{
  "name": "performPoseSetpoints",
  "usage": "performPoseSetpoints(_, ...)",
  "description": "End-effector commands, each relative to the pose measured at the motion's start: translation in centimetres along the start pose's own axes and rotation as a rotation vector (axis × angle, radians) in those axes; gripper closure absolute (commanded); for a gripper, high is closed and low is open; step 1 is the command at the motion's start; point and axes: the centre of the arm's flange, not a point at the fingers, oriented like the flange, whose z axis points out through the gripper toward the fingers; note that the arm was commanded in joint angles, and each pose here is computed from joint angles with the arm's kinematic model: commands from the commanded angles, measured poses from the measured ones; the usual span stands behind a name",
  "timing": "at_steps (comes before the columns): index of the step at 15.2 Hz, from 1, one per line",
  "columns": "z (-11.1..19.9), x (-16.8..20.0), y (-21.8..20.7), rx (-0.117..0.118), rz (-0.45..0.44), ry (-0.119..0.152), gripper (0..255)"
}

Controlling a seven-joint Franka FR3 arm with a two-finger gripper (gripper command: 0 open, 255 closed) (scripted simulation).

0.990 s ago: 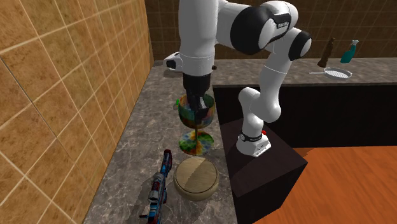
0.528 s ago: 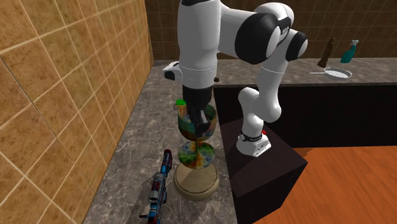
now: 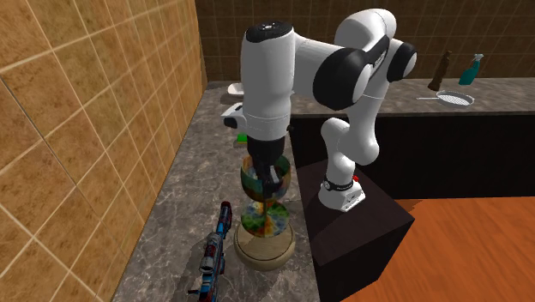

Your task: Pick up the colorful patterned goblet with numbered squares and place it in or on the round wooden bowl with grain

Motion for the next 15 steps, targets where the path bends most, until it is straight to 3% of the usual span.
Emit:
performPoseSetpoints(1, 1.0, -0.1, 0.0, 0.001, 0.0, 0.002, 255)
performPoseSetpoints(15, 8.7, -0.2, -0.1, 0.001, 0.0, 0.002, 255)
